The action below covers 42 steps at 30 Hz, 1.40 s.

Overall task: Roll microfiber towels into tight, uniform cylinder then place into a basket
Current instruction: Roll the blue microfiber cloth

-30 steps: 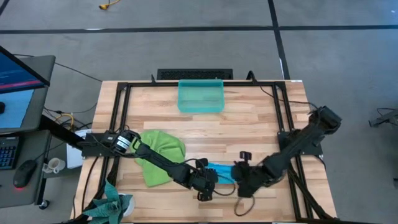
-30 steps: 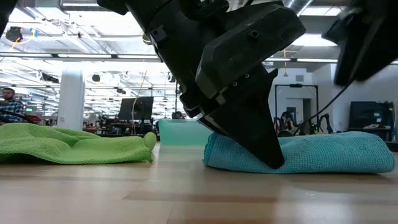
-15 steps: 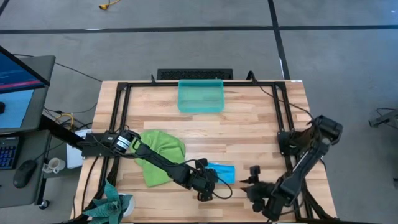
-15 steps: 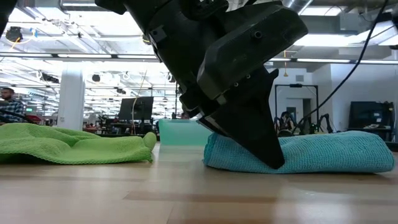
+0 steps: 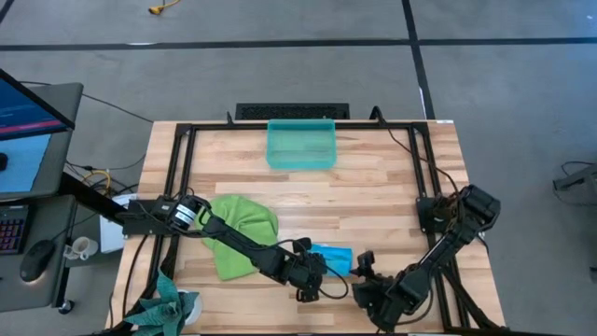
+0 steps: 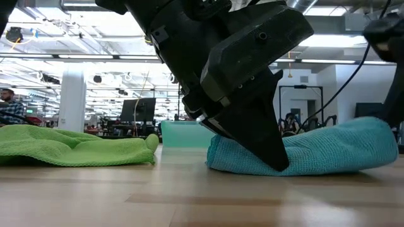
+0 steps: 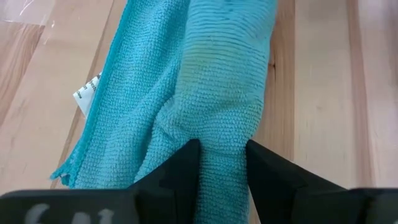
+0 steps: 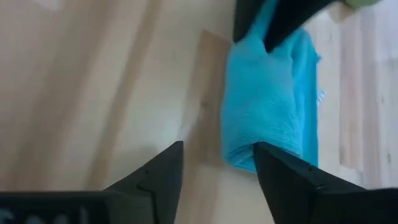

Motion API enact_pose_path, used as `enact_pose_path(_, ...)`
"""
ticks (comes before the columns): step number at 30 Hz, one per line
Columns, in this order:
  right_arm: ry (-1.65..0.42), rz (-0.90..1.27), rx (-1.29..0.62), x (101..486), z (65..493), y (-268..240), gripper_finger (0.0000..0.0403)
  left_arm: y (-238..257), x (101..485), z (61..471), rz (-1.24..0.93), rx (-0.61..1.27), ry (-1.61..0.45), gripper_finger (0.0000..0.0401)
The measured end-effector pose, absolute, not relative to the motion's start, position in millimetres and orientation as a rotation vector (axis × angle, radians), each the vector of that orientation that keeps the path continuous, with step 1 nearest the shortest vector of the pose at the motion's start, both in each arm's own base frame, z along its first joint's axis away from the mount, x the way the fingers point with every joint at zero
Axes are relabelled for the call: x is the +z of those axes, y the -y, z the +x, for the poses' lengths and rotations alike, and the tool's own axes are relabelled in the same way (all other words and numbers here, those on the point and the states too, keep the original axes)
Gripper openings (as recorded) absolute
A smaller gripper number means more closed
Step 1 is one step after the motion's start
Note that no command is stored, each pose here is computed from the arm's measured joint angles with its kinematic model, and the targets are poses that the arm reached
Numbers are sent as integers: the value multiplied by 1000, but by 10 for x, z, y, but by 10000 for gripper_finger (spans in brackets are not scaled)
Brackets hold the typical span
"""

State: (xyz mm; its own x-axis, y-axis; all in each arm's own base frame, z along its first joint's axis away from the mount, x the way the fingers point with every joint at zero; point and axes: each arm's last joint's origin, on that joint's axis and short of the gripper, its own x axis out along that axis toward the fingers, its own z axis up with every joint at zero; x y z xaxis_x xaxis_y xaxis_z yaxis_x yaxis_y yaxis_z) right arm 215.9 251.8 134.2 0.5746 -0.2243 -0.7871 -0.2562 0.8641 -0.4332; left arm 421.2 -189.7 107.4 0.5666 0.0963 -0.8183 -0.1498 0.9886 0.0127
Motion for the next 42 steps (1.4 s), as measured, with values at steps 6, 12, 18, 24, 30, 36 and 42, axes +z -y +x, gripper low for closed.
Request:
enact_pose_path(6,-1035,-518,78,1565,2213,-2623,245,1897,1074,4213,-60,146,-957,120)
enact_pose_path(12,-1013,-526,93,1639,2264,-2655,239,1897,1075,4213,-60,146,-956,120)
enact_pose_path(18,-1045,-631,74,1461,2391,-2582,234,1897,1074,4213,-60,146,-955,120)
enact_pose_path(24,-1135,-664,-4,1206,2513,-2455,233,1896,1072,4213,-59,147,-955,120)
enact_pose_path(30,-1163,-628,-58,1170,2538,-2407,233,1898,1072,4212,-59,147,-955,120)
enact_pose_path(36,-1147,-674,-72,1240,2459,-2399,233,1902,1073,4212,-60,145,-954,120)
enact_pose_path(42,-1109,-686,-87,1318,2459,-2393,233,1902,1073,4212,-60,146,-955,120)
